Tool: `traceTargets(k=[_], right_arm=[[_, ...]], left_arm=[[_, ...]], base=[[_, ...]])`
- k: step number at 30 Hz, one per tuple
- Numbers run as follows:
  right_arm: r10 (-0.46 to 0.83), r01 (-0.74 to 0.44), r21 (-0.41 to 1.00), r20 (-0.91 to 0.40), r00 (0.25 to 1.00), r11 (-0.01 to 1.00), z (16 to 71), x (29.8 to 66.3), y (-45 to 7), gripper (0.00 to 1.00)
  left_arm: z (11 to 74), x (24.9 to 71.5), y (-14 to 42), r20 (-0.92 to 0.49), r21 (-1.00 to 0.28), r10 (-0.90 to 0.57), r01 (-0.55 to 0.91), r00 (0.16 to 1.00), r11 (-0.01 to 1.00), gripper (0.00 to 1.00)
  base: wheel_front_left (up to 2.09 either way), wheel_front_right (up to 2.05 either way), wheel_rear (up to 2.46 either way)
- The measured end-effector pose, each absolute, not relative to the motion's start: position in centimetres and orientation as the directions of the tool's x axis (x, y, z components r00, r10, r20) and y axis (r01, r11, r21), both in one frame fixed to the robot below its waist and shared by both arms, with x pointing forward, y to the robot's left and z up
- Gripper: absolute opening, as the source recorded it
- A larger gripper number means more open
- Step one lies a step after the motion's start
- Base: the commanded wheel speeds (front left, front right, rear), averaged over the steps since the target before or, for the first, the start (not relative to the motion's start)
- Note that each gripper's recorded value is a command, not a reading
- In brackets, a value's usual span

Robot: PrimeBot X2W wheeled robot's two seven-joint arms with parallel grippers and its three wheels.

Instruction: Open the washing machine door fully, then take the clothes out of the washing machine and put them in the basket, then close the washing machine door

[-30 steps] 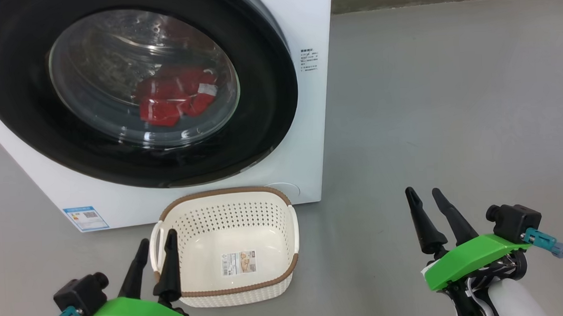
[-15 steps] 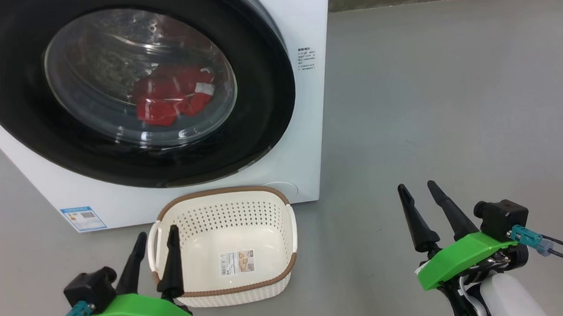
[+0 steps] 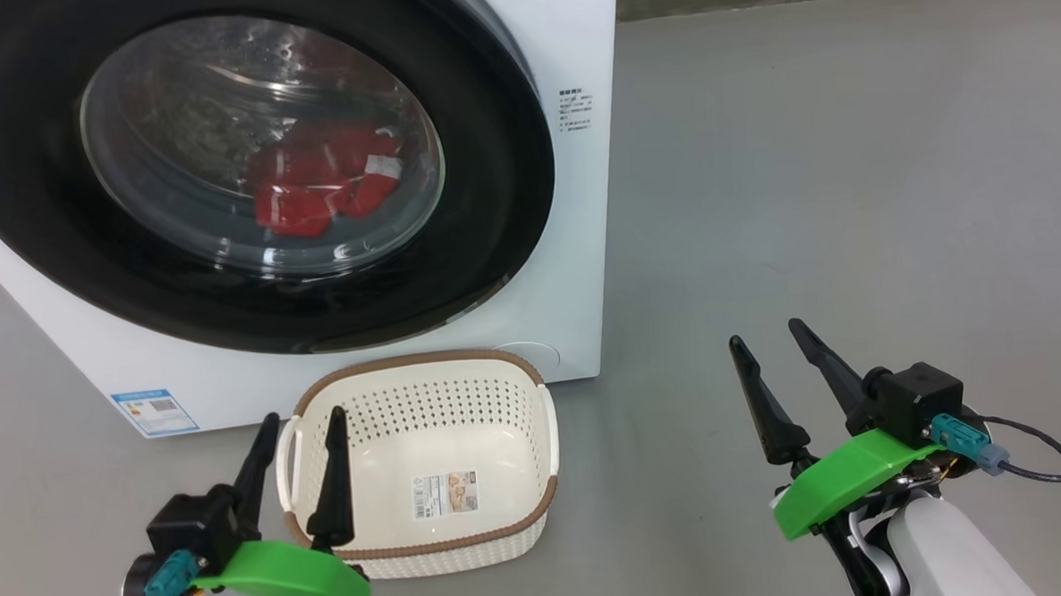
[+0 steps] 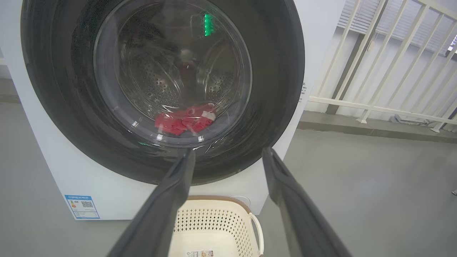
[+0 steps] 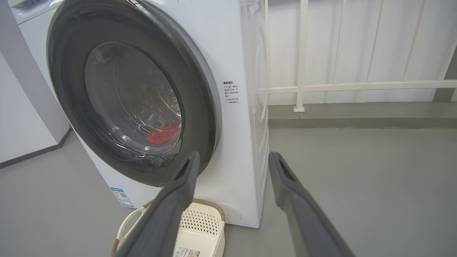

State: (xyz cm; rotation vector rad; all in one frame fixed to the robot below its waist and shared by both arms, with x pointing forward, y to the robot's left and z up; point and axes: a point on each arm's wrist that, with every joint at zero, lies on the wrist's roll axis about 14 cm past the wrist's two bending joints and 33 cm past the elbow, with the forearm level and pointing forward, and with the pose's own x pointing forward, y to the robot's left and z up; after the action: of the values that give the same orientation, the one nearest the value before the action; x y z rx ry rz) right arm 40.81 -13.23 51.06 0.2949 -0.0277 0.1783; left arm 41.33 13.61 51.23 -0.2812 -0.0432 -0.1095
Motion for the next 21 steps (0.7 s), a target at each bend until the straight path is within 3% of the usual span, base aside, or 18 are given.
traceTargets(k=[10, 21], right_arm=[[0.209, -0.219, 0.171, 0.076, 0.975, 0.961, 51.6, 41.1, -12.6, 1.00], [0.215, -0.226, 0.164, 0.088, 0.973, 0.960, 52.0, 41.4, -12.4, 1.00]], left_arm=[[51.5, 41.8, 13.3, 0.079, -0.170, -0.122, 0.134, 0.989, 0.976, 1.00], [51.3, 41.8, 13.5, 0.072, -0.167, -0.119, 0.130, 0.990, 0.977, 1.00]], base=[[0.00, 0.00, 0.00], [0.00, 0.00, 0.00]])
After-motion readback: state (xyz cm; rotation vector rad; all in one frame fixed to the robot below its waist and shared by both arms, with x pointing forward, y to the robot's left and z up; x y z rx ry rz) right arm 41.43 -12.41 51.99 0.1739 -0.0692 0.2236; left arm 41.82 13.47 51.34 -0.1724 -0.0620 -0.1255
